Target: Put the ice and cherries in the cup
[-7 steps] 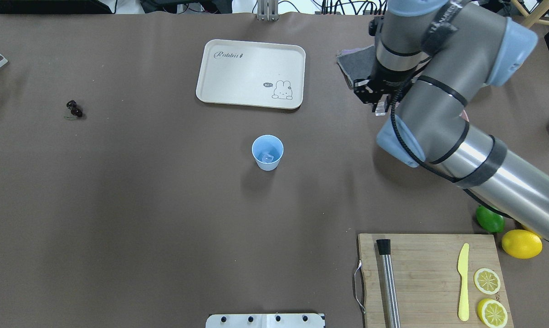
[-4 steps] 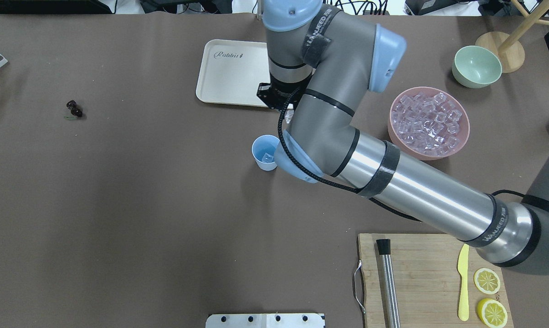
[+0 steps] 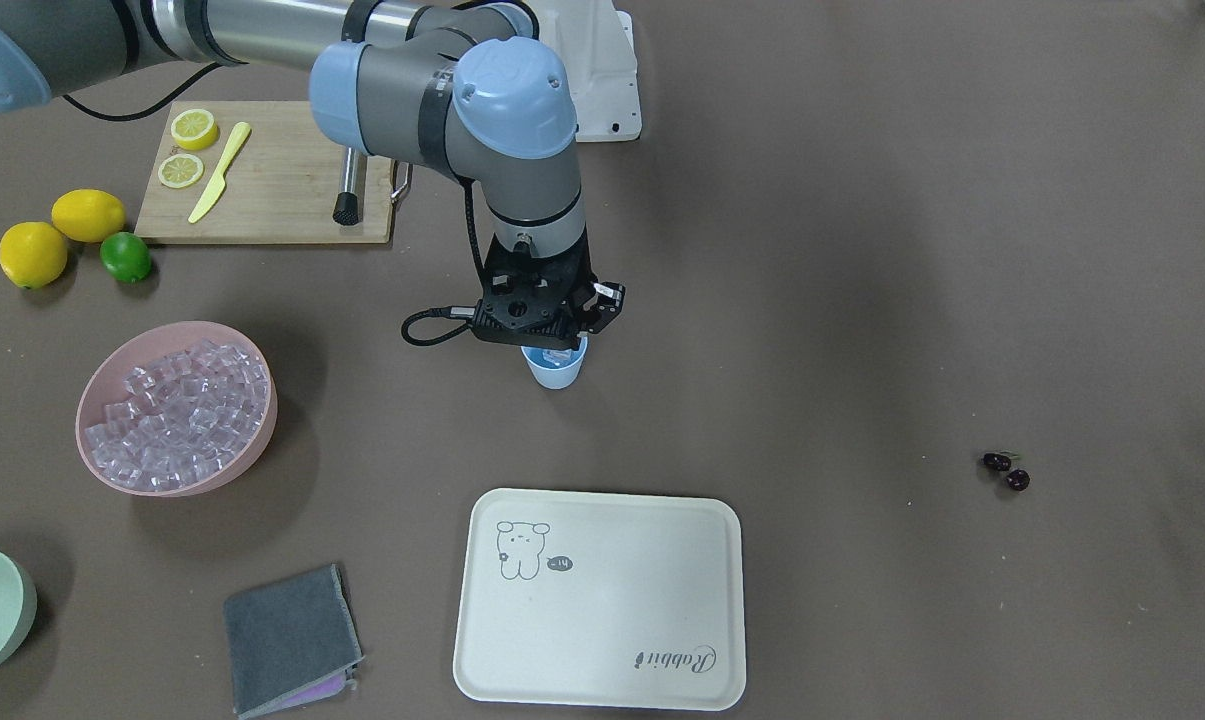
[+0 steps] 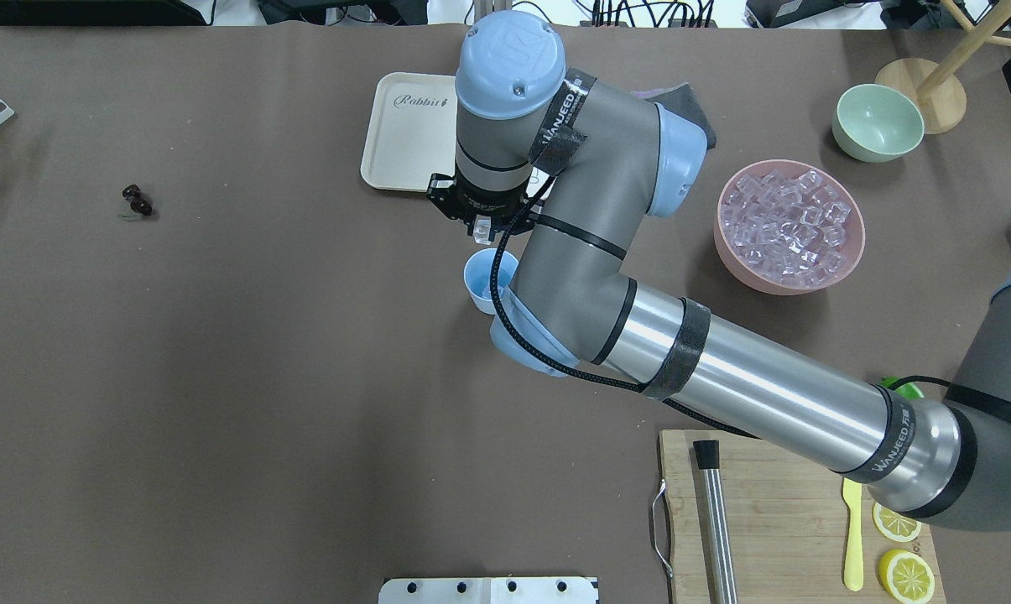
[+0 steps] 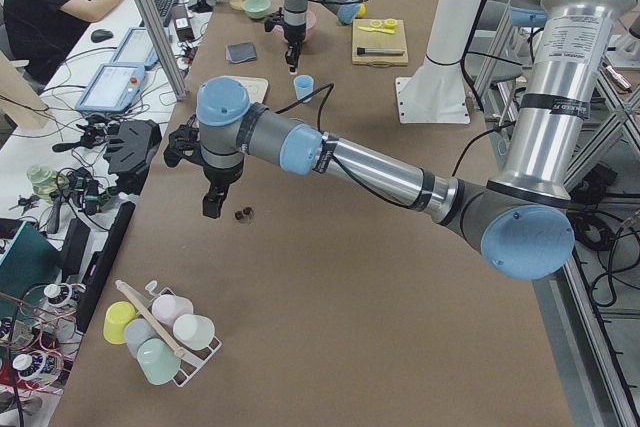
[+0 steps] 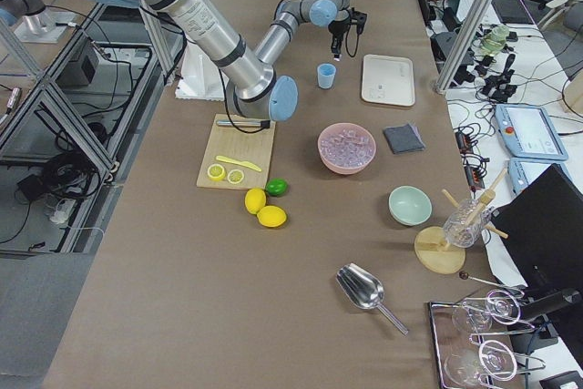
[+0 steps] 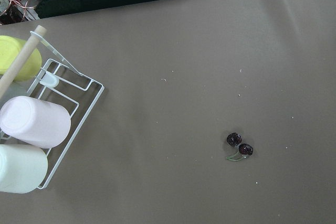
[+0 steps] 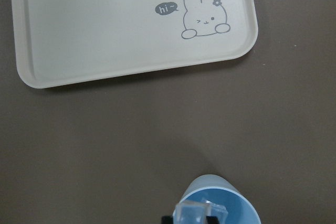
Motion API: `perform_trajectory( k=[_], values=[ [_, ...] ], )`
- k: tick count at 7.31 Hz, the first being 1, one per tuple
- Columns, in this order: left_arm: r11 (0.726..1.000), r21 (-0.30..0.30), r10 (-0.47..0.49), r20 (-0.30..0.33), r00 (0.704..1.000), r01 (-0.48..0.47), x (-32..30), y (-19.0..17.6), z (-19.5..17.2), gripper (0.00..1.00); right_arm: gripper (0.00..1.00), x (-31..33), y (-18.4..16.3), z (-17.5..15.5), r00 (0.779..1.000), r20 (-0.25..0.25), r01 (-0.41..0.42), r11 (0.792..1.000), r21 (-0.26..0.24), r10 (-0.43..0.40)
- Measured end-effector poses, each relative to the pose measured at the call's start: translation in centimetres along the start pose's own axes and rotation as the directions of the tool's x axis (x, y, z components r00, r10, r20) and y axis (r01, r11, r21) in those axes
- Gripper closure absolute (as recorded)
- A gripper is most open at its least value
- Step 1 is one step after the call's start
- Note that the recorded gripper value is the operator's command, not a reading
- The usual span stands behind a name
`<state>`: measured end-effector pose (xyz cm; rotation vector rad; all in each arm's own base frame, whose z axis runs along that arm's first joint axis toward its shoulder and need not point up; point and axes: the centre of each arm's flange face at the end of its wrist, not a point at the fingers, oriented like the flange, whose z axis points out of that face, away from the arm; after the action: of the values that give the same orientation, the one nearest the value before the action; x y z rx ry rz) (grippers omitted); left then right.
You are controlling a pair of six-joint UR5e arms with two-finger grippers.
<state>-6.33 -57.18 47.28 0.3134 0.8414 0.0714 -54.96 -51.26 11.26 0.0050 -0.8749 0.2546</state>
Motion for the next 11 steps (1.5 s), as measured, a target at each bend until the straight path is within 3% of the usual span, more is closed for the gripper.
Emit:
perform_trajectory(
  k=[3, 5, 6, 9, 11],
  values=[
    [1.0, -0.007, -0.009, 0.001, 1.0, 0.009, -0.4, -0.5, 0.4, 0.02, 0.0, 2.3, 1.4, 0.6, 1.0, -0.006, 0.022, 0.999, 0.032, -0.022],
    [1.0, -0.001, 0.0, 0.001, 1.0, 0.0, 0.1, -1.5, 0.1, 0.02, 0.0, 4.8, 2.2, -2.1, 0.999, -0.002, 0.048, 0.998, 0.028, -0.048],
    [1.0, -0.001, 0.012, -0.001, 1.0, -0.012, 0.9, -2.4, 0.2, 0.02, 0.0, 7.5, 0.9, -4.1, 0.996, -0.02, 0.085, 0.996, 0.032, -0.084],
    [0.997, -0.065, 0.038, -0.005, 0.999, -0.038, 5.0, -4.6, 4.9, 0.02, 0.0, 26.3, -11.6, -12.0, 0.983, -0.023, 0.181, 0.983, -0.013, -0.181],
    [0.992, -0.125, 0.035, 0.065, 0.997, -0.027, 8.5, -4.1, 10.1, 0.02, 0.0, 39.1, -16.5, -15.4, 0.975, -0.022, 0.219, 0.975, -0.026, -0.219]
  ],
)
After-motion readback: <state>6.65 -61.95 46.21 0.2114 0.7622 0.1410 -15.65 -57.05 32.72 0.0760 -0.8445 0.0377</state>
